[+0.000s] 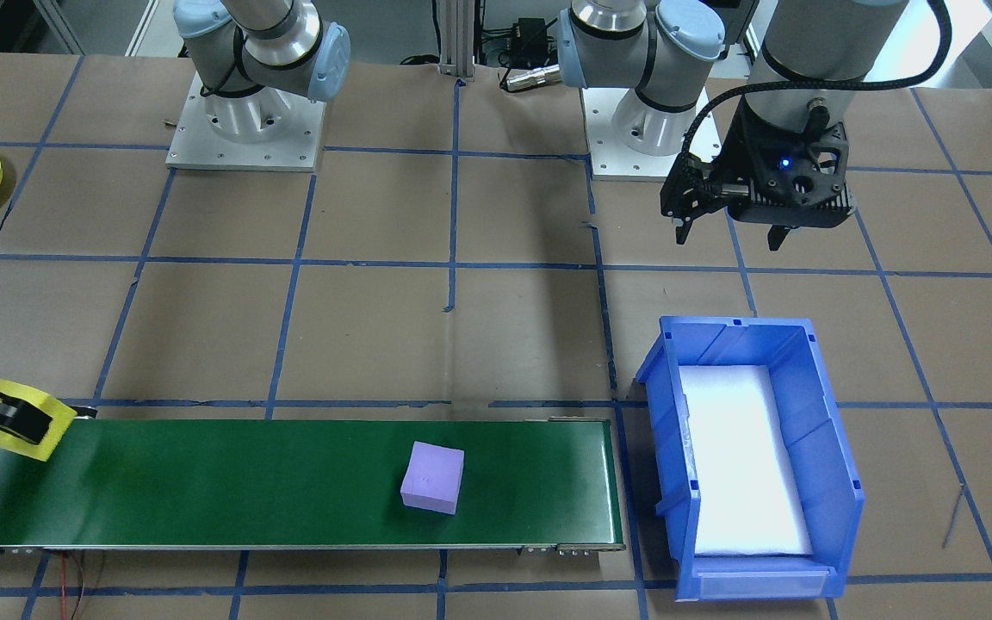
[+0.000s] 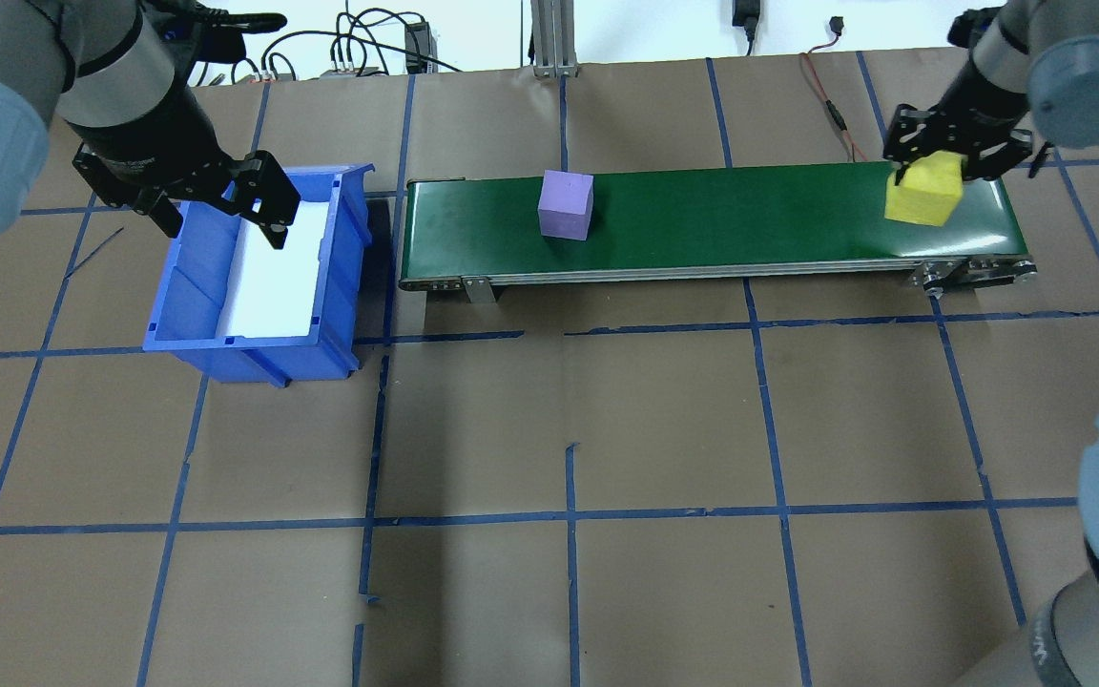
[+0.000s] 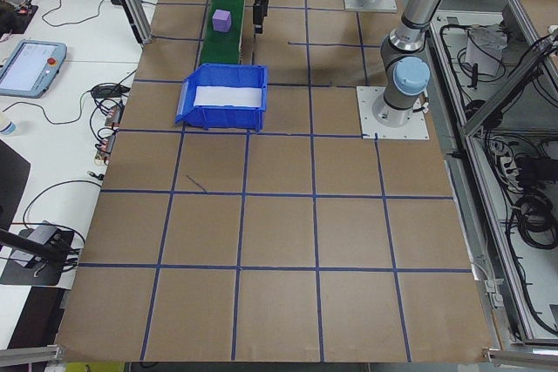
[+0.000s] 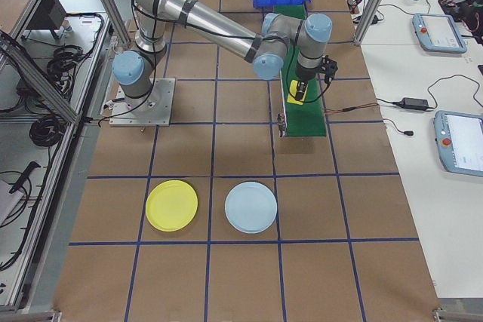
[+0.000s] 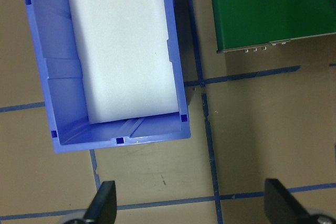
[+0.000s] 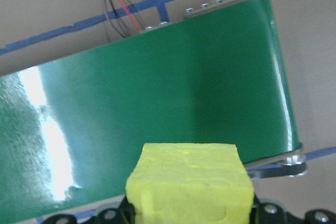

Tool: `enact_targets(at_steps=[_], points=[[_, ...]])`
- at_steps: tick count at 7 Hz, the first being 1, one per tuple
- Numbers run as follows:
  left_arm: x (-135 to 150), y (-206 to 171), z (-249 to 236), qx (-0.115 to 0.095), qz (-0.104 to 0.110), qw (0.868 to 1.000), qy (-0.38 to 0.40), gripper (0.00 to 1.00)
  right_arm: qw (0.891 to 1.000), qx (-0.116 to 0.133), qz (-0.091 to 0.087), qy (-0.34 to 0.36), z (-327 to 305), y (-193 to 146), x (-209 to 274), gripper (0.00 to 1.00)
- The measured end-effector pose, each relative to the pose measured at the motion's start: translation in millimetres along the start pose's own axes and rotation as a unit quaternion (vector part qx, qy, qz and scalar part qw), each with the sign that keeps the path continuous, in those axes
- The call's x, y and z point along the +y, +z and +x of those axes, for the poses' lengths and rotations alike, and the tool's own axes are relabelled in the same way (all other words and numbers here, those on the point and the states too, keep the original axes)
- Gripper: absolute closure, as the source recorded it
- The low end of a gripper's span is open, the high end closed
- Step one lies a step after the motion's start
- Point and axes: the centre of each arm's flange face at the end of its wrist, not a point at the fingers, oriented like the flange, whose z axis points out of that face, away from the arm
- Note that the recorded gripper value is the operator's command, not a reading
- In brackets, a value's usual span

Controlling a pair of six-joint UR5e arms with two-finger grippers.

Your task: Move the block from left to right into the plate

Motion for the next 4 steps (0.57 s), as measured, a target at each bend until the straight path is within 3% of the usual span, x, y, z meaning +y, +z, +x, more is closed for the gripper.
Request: enact_targets(at_steps=[2,4], points=[[-0.8,8.8,0.4,0.001,-0.002,1.0,-0.001,0.0,0.997,0.011,-0.017,-0.076,137.3,-9.4,38.2,0.62],[-1.5,13.5,1.6,0.003,0.001,1.0,0.0,0.0,0.996,-0.011,-0.042,-0.077,298.0,12.9,120.8,0.61]])
